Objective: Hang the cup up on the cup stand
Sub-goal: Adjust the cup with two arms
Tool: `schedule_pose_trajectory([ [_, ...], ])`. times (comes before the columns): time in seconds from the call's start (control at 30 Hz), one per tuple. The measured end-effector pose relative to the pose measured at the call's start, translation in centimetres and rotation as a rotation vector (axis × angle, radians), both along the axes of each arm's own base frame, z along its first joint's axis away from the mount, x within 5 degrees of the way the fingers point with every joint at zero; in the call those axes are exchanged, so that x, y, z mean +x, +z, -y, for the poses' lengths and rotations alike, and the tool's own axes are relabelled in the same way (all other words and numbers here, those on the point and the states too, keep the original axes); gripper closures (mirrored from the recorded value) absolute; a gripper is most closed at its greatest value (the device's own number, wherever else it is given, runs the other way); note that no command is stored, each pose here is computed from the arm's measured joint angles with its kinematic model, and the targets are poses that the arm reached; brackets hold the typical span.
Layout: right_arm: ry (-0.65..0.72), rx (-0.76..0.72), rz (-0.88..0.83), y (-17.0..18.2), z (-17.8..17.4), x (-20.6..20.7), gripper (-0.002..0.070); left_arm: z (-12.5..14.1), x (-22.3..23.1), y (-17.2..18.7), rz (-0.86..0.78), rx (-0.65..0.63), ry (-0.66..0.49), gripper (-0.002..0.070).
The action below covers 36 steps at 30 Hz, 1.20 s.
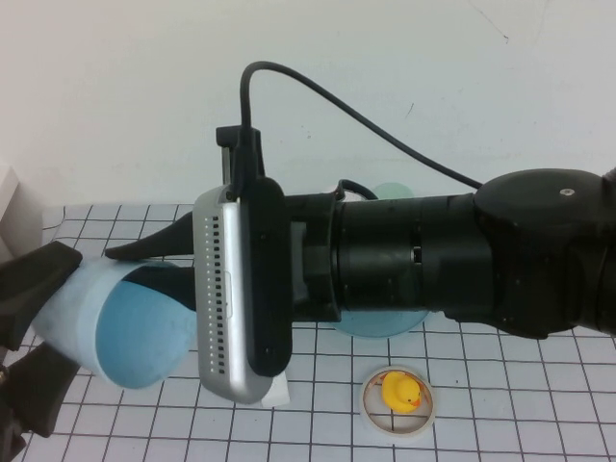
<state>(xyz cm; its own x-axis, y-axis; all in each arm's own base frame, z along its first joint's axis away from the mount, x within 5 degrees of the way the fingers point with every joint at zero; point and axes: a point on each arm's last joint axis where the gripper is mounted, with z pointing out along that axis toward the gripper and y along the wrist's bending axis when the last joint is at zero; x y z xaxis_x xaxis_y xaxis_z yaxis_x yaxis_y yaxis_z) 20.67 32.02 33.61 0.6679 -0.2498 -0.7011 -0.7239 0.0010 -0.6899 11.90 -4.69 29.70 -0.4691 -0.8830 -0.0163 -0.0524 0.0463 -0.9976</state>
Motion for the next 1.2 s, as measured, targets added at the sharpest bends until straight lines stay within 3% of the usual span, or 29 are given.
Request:
schedule_pose_trajectory([
  [0.53, 0.053, 0.001, 0.016, -0.03, -0.23, -0.37, 0.0648, 0.39, 0.49, -0.29, -0.047, -0.044, -0.039, 0.0061],
  [0.73, 0.025, 0.005, -0.066, -0.1, -0.25, -0.31, 0.0636, 0.27, 0.57, -0.25, -0.019, -0.002, -0.028, 0.0061],
  [0.87, 0.024, 0.002, -0.116, -0.19, -0.28, -0.45, 0.0548, 0.26, 0.59, -0.27, -0.004, 0.028, -0.029, 0.007],
  [1.03, 0.016, 0.01, -0.205, -0.23, -0.45, -0.74, 0.0352, 0.3, 0.57, -0.2, 0.014, 0.056, -0.036, 0.0102],
  [1.2, -0.037, -0.017, -0.268, -0.55, -0.33, -0.43, 0.0299, 0.23, 0.63, -0.28, 0.015, 0.075, -0.03, 0.011],
])
